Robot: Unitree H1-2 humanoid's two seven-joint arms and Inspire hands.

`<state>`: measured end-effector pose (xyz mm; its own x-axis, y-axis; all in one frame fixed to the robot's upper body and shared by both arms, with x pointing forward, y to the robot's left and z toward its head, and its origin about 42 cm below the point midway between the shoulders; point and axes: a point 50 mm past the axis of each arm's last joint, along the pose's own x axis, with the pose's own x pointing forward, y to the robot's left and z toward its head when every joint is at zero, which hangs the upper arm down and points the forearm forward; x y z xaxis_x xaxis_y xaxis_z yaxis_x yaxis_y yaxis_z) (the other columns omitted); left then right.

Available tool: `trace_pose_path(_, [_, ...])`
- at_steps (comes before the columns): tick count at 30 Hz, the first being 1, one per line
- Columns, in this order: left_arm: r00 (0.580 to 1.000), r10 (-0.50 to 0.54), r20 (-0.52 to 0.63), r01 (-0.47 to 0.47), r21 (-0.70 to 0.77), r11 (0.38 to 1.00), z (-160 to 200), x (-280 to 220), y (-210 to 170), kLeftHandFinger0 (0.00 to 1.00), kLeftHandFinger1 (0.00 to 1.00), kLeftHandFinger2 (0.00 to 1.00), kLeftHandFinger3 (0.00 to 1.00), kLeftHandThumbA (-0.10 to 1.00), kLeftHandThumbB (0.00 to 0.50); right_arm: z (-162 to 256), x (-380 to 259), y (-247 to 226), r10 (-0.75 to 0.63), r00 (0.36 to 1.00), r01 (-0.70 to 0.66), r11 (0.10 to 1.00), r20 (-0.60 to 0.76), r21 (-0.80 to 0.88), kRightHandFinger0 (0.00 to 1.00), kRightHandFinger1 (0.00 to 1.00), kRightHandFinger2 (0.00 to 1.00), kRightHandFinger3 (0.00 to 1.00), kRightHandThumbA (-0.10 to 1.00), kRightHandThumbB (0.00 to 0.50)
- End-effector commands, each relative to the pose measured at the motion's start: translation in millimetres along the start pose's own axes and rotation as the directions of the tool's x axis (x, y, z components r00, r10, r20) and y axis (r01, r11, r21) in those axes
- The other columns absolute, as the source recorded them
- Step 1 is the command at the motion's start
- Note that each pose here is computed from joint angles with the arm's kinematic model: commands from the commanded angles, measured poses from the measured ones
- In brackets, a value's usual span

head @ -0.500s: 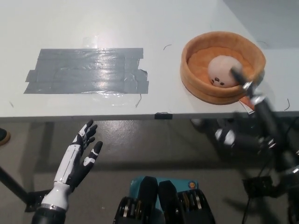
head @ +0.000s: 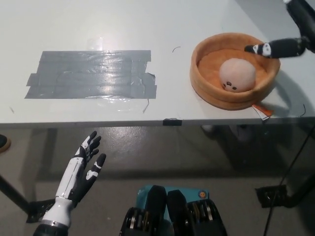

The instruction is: An emotional support dumpling is kept in a soft plate infront in the middle of the desk infront of the robot. The robot extends its right arm to pick up the dumpling and hands it to a person

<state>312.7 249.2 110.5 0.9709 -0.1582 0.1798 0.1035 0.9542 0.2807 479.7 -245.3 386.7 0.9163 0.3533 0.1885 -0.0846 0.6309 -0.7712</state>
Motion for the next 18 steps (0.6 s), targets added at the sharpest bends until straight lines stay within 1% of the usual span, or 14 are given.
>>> trace_pose_path(1, [0.997, 0.021, 0.076, -0.022, 0.009, 1.0, 12.0, 7.3, 4.2, 1.0, 1.0, 1.0, 1.0, 0.82, 0.273, 2.6, 36.5, -22.1, 0.078, 0.992, -0.09, 0.989, -0.102, -0.12, 1.0, 1.0, 1.0, 1.0, 0.96, 0.366])
trace_pose_path(2, [0.997, 0.022, 0.076, -0.022, 0.006, 1.0, 12.3, 7.3, 4.0, 1.0, 1.0, 1.0, 1.0, 0.82, 0.272, 0.1, 48.3, -19.6, 0.103, 0.984, -0.123, 0.984, -0.143, -0.132, 1.0, 1.0, 1.0, 1.0, 0.96, 0.365])
trace_pose_path(3, [0.997, 0.022, 0.076, -0.023, 0.009, 1.0, 12.4, 7.5, 4.1, 1.0, 1.0, 1.0, 1.0, 0.82, 0.271, -1.0, 52.4, -18.7, 0.114, 0.982, -0.134, 0.982, -0.153, -0.131, 1.0, 1.0, 1.0, 1.0, 0.96, 0.359])
trace_pose_path(6, [0.997, 0.018, 0.081, -0.019, 0.017, 1.0, 13.5, 9.0, 4.4, 1.0, 1.0, 1.0, 1.0, 0.83, 0.268, -8.6, 71.0, -8.1, 0.163, 0.961, -0.193, 0.974, -0.224, -0.12, 1.0, 1.0, 1.0, 1.0, 0.97, 0.379])
trace_pose_path(7, [0.997, 0.017, 0.081, -0.018, 0.016, 1.0, 13.9, 9.4, 4.2, 1.0, 1.0, 1.0, 1.0, 0.83, 0.269, -10.2, 74.3, -5.4, 0.169, 0.956, -0.203, 0.971, -0.24, -0.125, 1.0, 1.0, 1.0, 1.0, 0.97, 0.379])
trace_pose_path(9, [0.997, 0.014, 0.082, -0.016, 0.015, 1.0, 14.5, 10.4, 4.1, 1.0, 1.0, 1.0, 1.0, 0.83, 0.269, -15.7, 79.3, 1.6, 0.18, 0.951, -0.211, 0.972, -0.253, -0.102, 1.0, 1.0, 1.0, 1.0, 0.94, 0.361])
trace_pose_path(11, [0.996, 0.012, 0.084, -0.014, 0.015, 1.0, 15.6, 12.3, 3.6, 1.0, 1.0, 1.0, 1.0, 0.82, 0.27, -20.9, 80.2, 10.3, 0.192, 0.947, -0.218, 0.973, -0.257, -0.076, 1.0, 1.0, 1.0, 1.0, 0.93, 0.369])
trace_pose_path(14, [0.996, 0.009, 0.085, -0.01, 0.012, 1.0, 16.5, 12.9, 4.5, 1.0, 1.0, 1.0, 1.0, 0.81, 0.27, -24.7, 79.2, 24.0, 0.216, 0.938, -0.245, 0.967, -0.271, -0.074, 1.0, 1.0, 1.0, 1.0, 0.95, 0.368])
trace_pose_path(16, [0.996, 0.007, 0.087, -0.009, 0.017, 1.0, 16.9, 13.0, 4.8, 1.0, 1.0, 1.0, 1.0, 0.81, 0.269, -27.9, 78.7, 33.6, 0.23, 0.93, -0.262, 0.962, -0.286, -0.076, 1.0, 1.0, 1.0, 1.0, 0.97, 0.38])
trace_pose_path(17, [0.996, 0.01, 0.088, -0.012, 0.017, 1.0, 16.7, 13.2, 4.8, 1.0, 1.0, 1.0, 1.0, 0.81, 0.27, -31.6, 77.7, 39.9, 0.24, 0.928, -0.268, 0.962, -0.285, -0.061, 1.0, 1.0, 1.0, 1.0, 0.98, 0.4])
trace_pose_path(18, [0.996, 0.011, 0.088, -0.013, 0.018, 1.0, 16.5, 13.4, 4.9, 1.0, 1.0, 1.0, 1.0, 0.81, 0.27, -33.3, 76.7, 43.9, 0.245, 0.925, -0.27, 0.962, -0.29, -0.048, 1.0, 1.0, 1.0, 1.0, 0.97, 0.402])
